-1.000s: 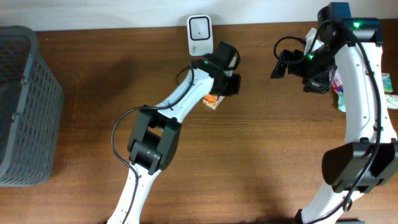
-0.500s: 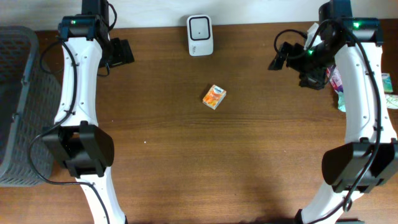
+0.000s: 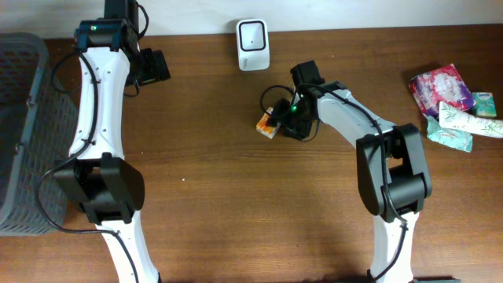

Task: Scan the item barcode
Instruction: 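Grasp the orange Kleenex pack with the right gripper and raise to scanner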

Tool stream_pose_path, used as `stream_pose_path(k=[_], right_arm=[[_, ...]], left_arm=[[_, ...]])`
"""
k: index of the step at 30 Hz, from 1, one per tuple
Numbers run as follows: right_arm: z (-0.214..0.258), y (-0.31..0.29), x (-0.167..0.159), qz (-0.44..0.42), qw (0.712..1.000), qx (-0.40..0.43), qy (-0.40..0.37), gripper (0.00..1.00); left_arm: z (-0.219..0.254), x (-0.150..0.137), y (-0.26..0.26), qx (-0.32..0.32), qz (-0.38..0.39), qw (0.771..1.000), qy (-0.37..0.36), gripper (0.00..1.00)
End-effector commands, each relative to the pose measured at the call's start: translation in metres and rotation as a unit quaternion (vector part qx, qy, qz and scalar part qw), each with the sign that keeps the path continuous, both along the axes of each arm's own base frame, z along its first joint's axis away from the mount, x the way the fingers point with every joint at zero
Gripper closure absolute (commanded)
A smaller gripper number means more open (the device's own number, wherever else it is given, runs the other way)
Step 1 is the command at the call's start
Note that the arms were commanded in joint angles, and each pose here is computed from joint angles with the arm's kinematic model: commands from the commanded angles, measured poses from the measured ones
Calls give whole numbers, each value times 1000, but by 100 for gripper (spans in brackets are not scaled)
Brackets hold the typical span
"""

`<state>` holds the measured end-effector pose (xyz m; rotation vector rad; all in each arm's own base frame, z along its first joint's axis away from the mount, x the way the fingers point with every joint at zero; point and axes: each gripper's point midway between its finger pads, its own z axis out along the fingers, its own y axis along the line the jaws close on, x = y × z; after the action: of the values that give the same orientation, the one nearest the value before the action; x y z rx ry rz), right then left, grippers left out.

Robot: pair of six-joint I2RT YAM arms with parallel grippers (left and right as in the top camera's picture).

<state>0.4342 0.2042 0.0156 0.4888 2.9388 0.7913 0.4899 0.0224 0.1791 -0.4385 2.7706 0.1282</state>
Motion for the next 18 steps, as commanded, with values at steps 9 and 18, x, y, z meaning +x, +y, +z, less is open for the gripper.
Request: stream_pose_path(k=[9, 18], right_arm=[[61, 18, 22, 112, 986, 26, -120, 96], [259, 31, -46, 359, 799, 306, -373, 96]], left_arm=[[-1, 0, 3, 8, -1, 1000, 2, 1], [-1, 0, 3, 8, -1, 1000, 2, 1]])
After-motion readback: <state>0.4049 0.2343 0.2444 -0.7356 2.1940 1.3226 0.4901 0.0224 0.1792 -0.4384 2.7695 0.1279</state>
